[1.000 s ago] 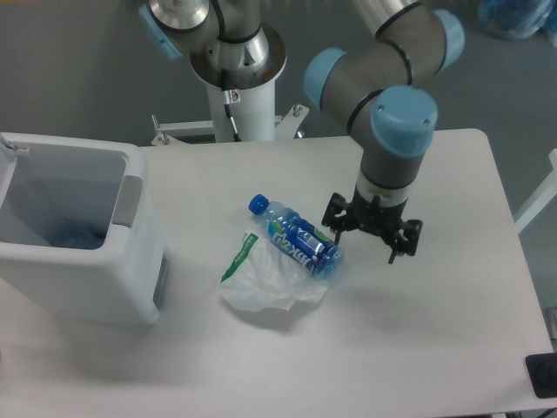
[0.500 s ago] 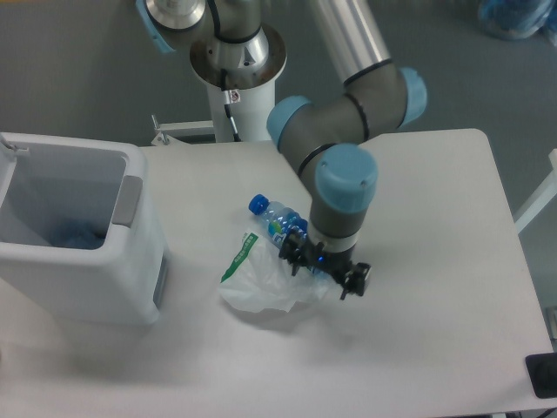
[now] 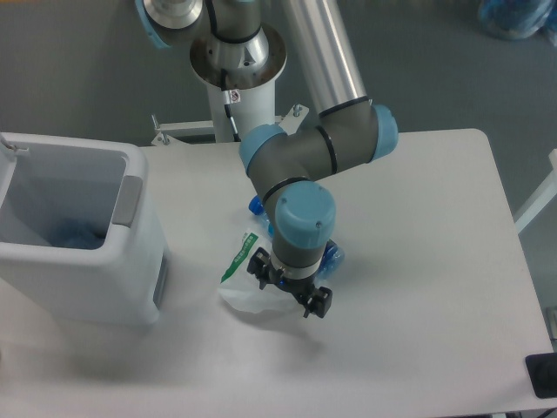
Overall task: Place the trash in the trash can
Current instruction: 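Lower the gripper onto the white plastic bag and close on it, then lift the bag and carry it over the white trash bin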
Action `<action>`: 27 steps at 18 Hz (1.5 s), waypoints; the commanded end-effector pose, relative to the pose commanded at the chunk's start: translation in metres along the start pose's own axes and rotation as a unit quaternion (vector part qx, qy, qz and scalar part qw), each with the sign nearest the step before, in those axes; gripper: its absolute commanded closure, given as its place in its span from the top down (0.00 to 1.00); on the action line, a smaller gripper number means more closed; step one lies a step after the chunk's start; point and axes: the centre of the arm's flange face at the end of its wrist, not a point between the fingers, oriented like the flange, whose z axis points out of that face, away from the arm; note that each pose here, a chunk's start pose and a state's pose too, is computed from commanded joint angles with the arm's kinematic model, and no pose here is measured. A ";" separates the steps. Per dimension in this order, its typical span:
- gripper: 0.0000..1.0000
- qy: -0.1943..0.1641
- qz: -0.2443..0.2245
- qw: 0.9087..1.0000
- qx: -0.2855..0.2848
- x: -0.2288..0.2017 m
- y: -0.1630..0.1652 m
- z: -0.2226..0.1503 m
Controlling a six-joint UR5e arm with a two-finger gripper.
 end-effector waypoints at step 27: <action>0.00 0.048 -0.076 0.992 0.085 -0.011 0.013 -0.123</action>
